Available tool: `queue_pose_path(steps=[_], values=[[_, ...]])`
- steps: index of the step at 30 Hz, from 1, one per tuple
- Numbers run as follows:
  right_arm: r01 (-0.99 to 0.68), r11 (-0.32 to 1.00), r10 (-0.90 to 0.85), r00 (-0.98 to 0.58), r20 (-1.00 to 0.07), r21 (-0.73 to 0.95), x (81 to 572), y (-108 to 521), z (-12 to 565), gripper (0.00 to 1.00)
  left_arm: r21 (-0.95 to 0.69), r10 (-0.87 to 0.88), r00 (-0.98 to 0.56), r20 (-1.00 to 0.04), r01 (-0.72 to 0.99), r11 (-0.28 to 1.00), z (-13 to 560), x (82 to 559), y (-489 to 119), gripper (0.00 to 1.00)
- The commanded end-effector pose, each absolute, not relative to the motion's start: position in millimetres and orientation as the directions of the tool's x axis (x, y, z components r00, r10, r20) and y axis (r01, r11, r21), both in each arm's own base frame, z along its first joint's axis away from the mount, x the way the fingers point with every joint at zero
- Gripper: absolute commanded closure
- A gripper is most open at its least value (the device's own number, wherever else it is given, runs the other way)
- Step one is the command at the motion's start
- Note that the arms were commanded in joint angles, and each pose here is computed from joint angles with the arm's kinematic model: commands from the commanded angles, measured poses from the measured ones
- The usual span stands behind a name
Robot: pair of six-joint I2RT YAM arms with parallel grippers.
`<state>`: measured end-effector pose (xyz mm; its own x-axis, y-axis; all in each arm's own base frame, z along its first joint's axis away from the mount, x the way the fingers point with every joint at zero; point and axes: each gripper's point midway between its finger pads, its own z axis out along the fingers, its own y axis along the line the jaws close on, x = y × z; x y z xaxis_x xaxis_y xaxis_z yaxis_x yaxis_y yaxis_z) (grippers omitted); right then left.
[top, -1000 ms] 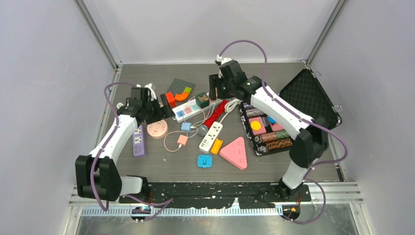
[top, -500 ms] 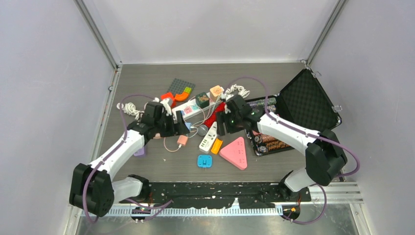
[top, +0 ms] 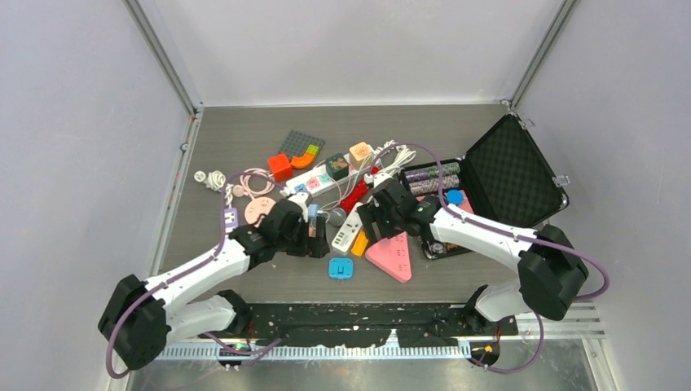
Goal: Insert the plug
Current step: Pick up the plug from the center of the board.
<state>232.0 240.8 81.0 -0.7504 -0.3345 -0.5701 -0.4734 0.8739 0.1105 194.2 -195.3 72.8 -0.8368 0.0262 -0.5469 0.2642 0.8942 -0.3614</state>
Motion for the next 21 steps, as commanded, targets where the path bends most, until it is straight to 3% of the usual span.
queue_pose_path(steps=[1,6,13,21], values=[[-0.415,0.91,-0.309,-0.701,-0.643,0.016,250.5,223.1,104.5,0.15,-0.304,0.004,-0.802,-0.597,0.231,0.924,78.4,200.4,-209.9,0.08],[-0.254,0.967,-0.186,-0.748,-0.637,0.016,258.0,202.7,111.9,0.15,-0.116,0.156,-0.815,-0.558,0.262,0.958,71.5,190.2,-232.6,0.02],[-0.116,0.992,-0.058,-0.772,-0.633,0.051,265.3,167.5,116.1,0.15,-0.1,0.22,-0.833,-0.508,0.311,0.945,66.5,174.6,-276.1,0.0],[-0.073,0.995,-0.016,-0.78,-0.625,0.065,274.6,145.2,113.7,0.15,-0.066,0.205,-0.898,-0.39,0.249,0.966,40.2,152.3,-270.4,0.0]])
